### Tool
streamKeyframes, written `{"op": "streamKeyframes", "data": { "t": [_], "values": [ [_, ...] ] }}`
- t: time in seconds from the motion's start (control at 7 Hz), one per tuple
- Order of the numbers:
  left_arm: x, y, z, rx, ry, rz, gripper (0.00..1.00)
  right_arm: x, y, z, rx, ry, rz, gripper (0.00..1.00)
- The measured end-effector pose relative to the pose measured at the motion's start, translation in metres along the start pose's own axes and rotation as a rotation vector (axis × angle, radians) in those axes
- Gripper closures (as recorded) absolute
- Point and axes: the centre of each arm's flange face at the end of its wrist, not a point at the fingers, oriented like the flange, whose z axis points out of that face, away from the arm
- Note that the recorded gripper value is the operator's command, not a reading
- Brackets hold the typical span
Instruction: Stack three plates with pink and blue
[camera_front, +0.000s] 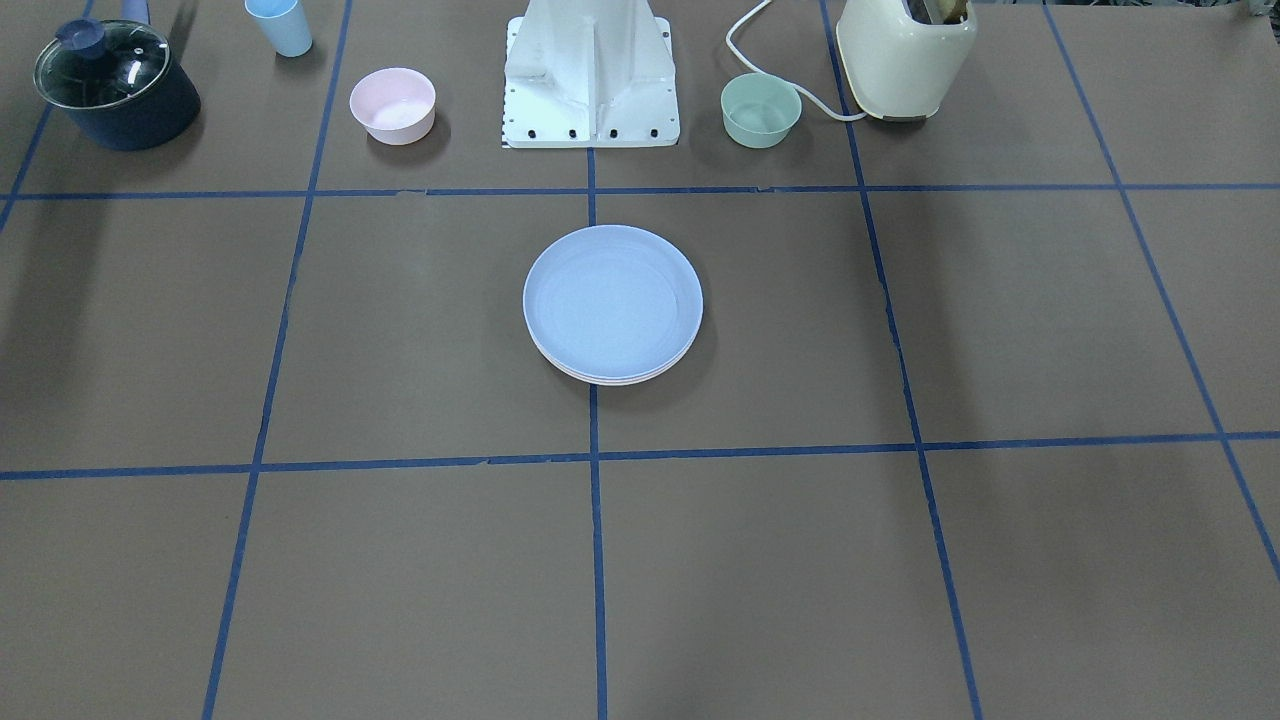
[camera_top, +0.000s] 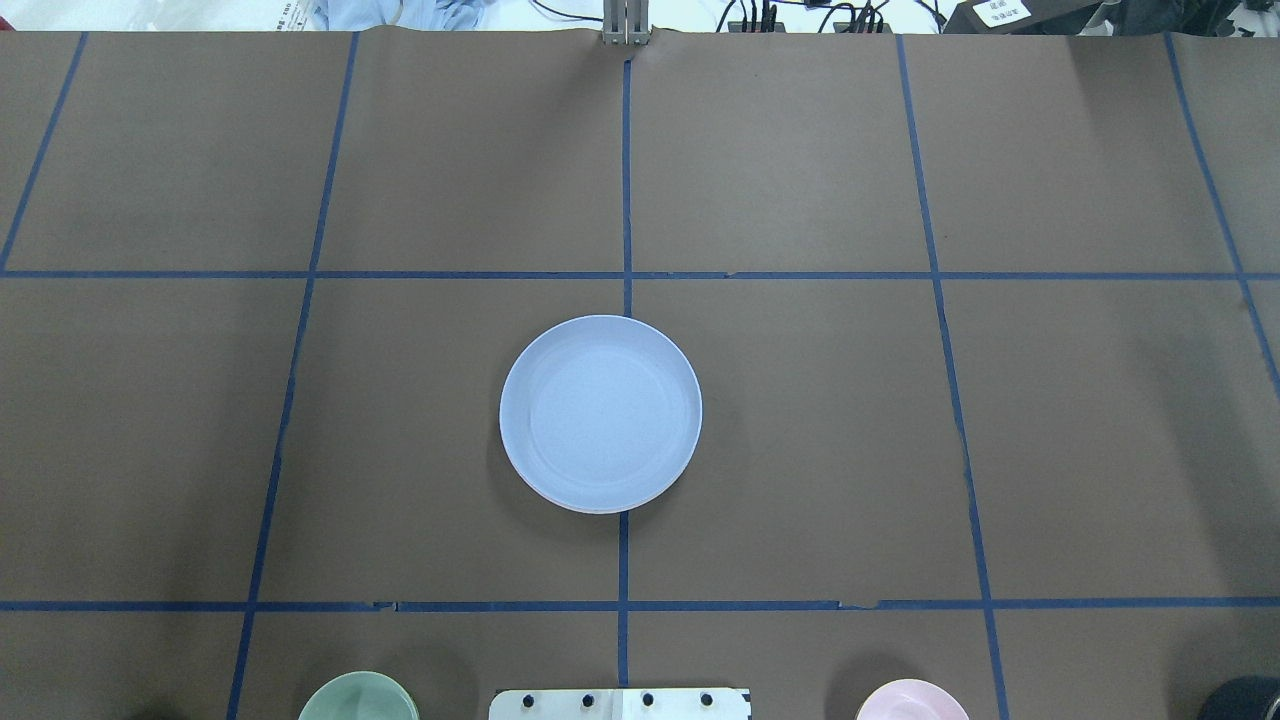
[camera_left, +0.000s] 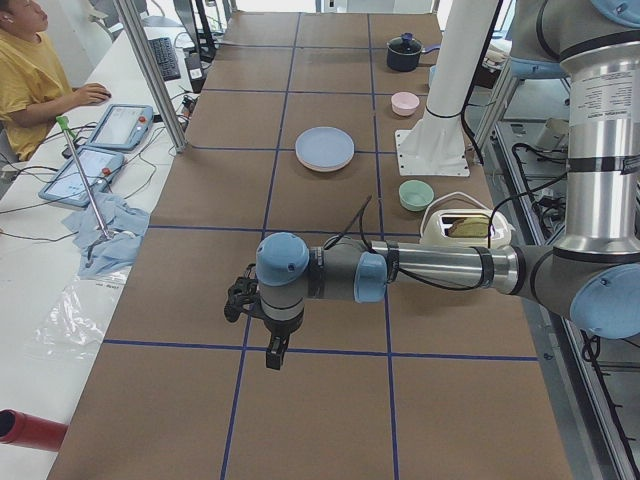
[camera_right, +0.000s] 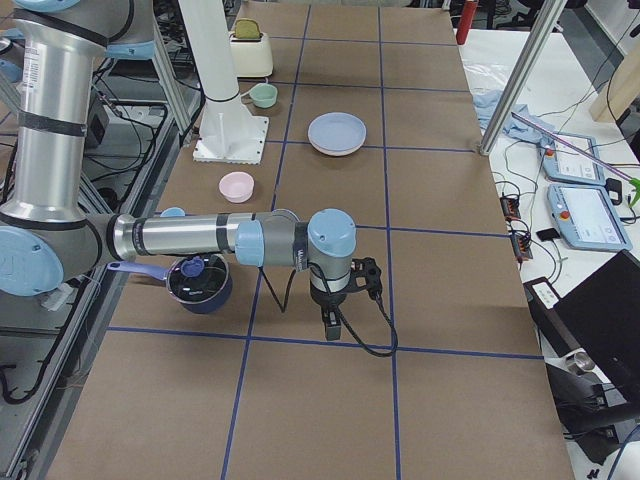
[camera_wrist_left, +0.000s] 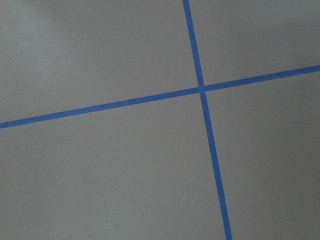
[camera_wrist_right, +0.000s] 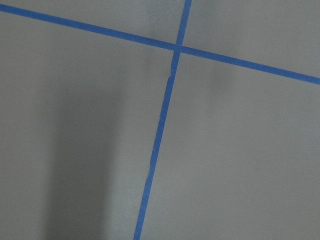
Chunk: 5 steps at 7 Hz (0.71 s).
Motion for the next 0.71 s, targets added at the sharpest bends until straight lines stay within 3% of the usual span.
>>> {"op": "streamKeyframes", "data": {
  "t": [0.71],
  "values": [
    [-0.0008,-0.0005,0.0007,0.007,-0.001,0.006,0.00,0.0005,0.0002,0.0006,-0.002,0.000,0.001,0.00]
  ]
}}
